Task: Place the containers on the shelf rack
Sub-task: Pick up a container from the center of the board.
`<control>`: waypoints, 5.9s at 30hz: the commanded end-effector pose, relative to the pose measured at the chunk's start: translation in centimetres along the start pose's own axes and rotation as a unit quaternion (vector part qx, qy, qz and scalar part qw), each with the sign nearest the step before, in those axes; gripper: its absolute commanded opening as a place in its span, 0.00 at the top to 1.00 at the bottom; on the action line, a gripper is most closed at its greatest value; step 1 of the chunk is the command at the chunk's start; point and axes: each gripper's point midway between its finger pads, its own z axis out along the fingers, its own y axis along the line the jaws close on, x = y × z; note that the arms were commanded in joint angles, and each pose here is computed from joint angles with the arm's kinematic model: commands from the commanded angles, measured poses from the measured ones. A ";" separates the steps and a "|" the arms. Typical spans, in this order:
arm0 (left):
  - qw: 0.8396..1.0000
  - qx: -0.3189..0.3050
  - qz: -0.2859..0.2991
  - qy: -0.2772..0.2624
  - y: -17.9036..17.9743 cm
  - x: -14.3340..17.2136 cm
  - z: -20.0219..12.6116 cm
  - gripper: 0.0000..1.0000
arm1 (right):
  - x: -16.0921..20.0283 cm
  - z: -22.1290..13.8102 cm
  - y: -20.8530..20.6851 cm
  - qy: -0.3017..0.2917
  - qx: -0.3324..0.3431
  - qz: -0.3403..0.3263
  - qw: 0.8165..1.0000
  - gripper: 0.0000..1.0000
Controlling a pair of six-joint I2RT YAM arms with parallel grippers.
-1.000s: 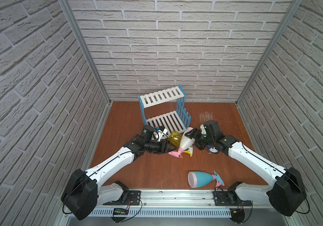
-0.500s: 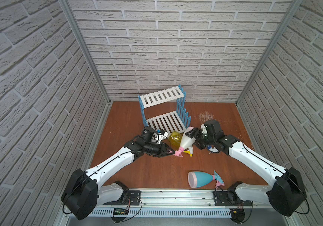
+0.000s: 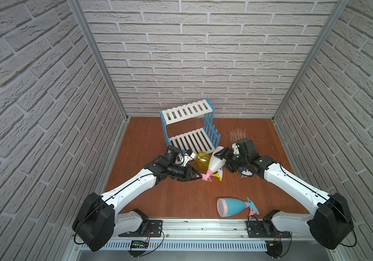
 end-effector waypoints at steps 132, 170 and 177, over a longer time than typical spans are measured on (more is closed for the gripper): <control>0.827 -0.347 0.190 -0.400 0.2 -11.6 -24.8 0.02 | -0.5 -12.2 25.7 -0.182 -0.035 -0.632 0.753 0.97; 0.727 -0.281 0.527 -0.340 -10.1 -25.6 -15.0 0.02 | -11.9 -10.4 31.6 -0.259 -0.048 -0.533 0.804 0.96; 0.723 -0.242 0.552 -0.338 -12.0 -30.8 -12.7 0.02 | -11.4 -11.4 31.7 -0.258 -0.054 -0.535 0.803 0.96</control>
